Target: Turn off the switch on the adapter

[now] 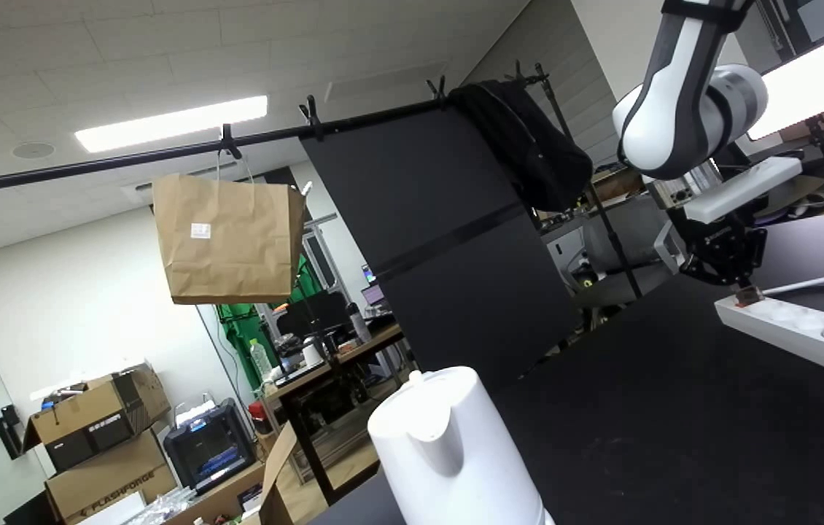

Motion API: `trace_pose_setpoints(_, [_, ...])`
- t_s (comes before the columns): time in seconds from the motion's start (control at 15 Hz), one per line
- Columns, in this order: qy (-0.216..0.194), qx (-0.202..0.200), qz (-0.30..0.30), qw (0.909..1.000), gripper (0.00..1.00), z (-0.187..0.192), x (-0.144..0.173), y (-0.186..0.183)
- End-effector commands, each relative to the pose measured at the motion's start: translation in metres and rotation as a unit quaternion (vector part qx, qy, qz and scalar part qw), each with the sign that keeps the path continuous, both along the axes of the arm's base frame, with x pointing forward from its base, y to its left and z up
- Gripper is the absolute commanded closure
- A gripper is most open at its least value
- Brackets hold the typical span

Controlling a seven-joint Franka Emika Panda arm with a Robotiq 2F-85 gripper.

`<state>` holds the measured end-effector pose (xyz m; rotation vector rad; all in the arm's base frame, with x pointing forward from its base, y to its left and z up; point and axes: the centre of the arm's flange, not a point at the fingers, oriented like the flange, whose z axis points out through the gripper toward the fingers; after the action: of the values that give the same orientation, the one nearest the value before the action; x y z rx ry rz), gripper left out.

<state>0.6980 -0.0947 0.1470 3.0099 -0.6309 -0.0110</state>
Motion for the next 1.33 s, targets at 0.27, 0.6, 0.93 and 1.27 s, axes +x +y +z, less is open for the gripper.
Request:
trace_pose_setpoints(0.27, [0.044, 0.074, 0.012, 0.9962, 1.00, -0.057, 0.013, -0.024])
trace_pose_setpoints(0.6, [0.057, 0.075, 0.008, 0.9955, 1.00, -0.045, 0.017, -0.028])
trace_pose_setpoints(0.93, [0.031, 0.051, 0.036, 0.9976, 1.00, 0.019, 0.018, -0.019])
trace_pose_setpoints(1.27, [-0.008, 0.013, 0.082, 0.9965, 1.00, 0.092, 0.020, -0.010])
